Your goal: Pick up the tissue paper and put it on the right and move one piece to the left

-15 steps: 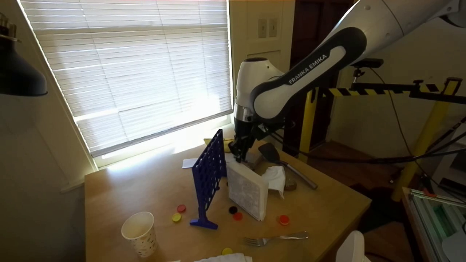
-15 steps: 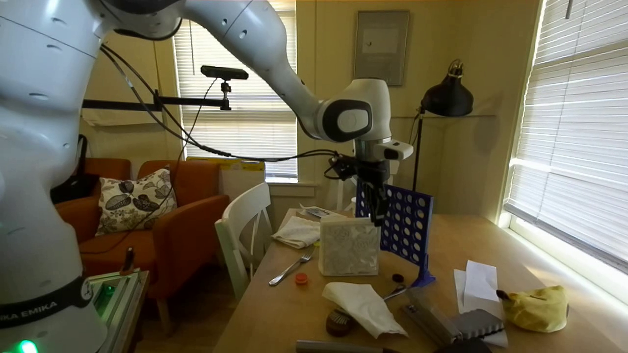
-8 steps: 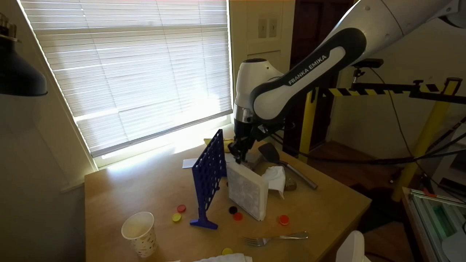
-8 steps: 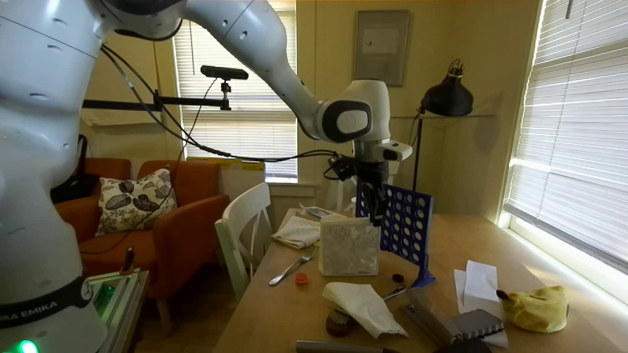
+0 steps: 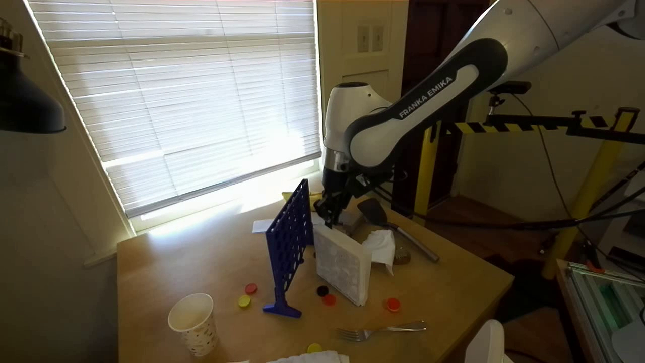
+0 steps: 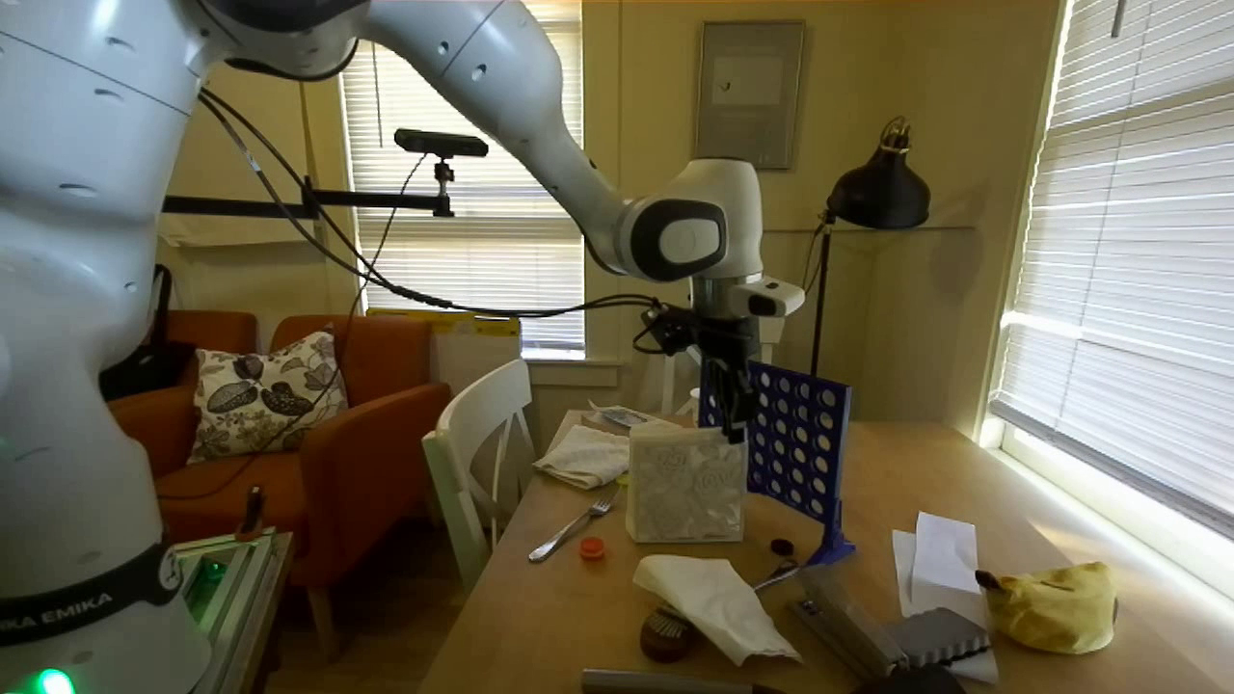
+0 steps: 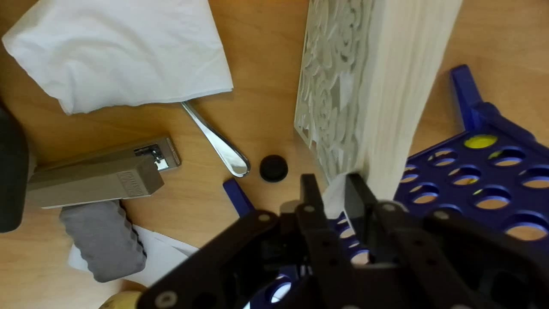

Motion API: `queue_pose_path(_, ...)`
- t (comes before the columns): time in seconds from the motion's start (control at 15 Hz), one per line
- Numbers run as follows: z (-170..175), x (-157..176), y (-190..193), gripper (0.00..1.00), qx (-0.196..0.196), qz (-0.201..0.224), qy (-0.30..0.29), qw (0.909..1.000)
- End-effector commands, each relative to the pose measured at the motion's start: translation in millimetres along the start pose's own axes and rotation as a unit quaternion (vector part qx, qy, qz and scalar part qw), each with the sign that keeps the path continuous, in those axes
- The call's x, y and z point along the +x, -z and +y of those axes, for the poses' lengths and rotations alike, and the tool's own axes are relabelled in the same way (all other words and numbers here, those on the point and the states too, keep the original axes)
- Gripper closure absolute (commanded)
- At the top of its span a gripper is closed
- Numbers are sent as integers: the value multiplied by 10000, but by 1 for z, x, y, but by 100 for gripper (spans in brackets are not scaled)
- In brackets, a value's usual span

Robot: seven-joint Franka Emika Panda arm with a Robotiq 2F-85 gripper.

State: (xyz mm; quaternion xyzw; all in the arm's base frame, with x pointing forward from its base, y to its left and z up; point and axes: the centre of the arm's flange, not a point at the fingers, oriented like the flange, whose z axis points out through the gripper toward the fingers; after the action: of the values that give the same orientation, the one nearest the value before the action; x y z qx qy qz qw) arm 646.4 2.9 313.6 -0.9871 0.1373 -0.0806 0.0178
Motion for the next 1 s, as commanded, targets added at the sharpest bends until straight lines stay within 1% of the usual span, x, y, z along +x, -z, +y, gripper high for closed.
queue_pose_path(0.0,-6,7,-4,75,135,-32,-29,9999)
queue_pose_path(0.2,-6,5,-5,73,119,-55,-27,9999)
queue_pose_path(0.4,-5,6,-7,66,90,-86,-44,9999)
queue_pose_path(0.47,-5,5,-7,61,77,-91,-55,9999)
queue_pose_path(0.6,-4,5,-9,63,60,-110,-77,9999)
queue_pose_path(0.73,-3,6,-10,69,55,-121,-97,9999)
queue_pose_path(0.8,-3,6,-10,70,55,-128,-101,9999)
queue_pose_path(0.87,-2,6,-11,73,54,-128,-107,9998)
queue_pose_path(0.93,-2,6,-10,72,59,-129,-108,9998)
